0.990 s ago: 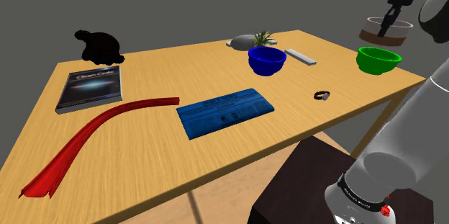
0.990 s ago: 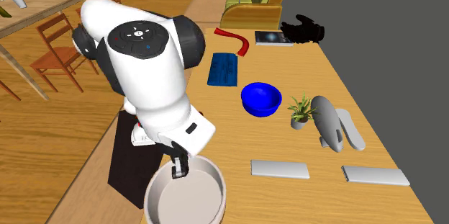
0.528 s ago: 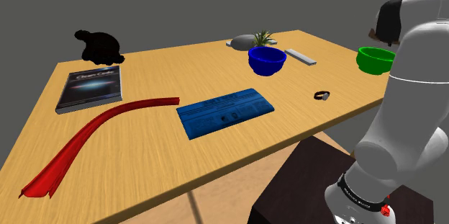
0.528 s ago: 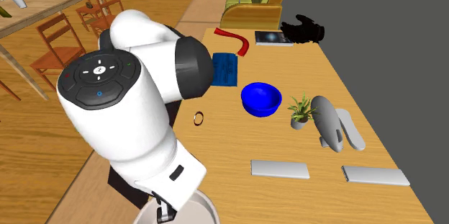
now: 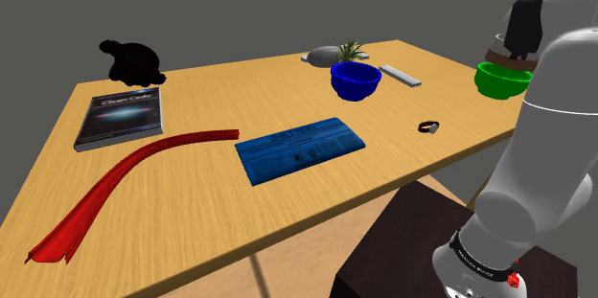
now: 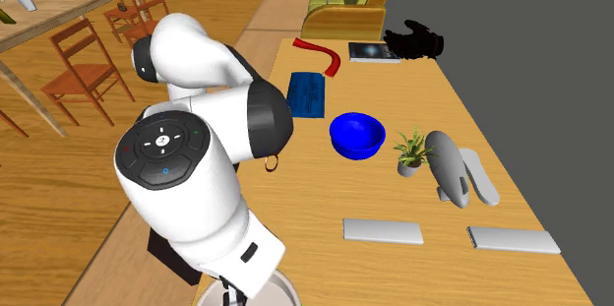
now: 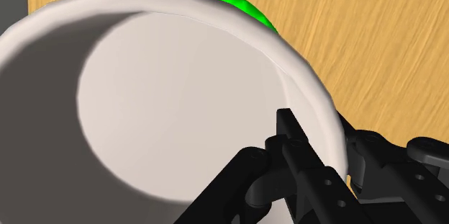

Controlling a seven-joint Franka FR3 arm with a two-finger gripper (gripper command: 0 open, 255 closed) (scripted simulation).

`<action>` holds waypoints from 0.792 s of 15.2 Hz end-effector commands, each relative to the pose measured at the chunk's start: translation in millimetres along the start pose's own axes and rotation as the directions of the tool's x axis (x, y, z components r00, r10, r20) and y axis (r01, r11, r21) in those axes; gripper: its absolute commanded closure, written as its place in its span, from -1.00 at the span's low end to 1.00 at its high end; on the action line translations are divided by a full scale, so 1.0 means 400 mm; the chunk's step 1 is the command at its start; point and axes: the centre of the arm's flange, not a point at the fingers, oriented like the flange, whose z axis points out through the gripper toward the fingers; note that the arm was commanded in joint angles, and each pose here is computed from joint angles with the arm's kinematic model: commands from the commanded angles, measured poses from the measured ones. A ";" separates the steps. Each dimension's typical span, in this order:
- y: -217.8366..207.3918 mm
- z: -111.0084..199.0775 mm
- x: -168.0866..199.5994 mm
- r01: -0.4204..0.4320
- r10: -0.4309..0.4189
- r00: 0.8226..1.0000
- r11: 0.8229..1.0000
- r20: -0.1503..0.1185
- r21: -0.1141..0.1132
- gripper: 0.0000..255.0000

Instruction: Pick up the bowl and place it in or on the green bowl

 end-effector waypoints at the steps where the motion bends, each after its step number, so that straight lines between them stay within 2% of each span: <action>1: 0.004 0.024 -0.002 0.000 0.000 1.000 1.000 0.000 -0.002 1.00; 5: 0.004 0.085 -0.001 0.000 0.000 1.000 1.000 0.000 -0.002 1.00; 12: 0.004 0.085 -0.001 0.000 0.000 1.000 1.000 0.000 -0.002 1.00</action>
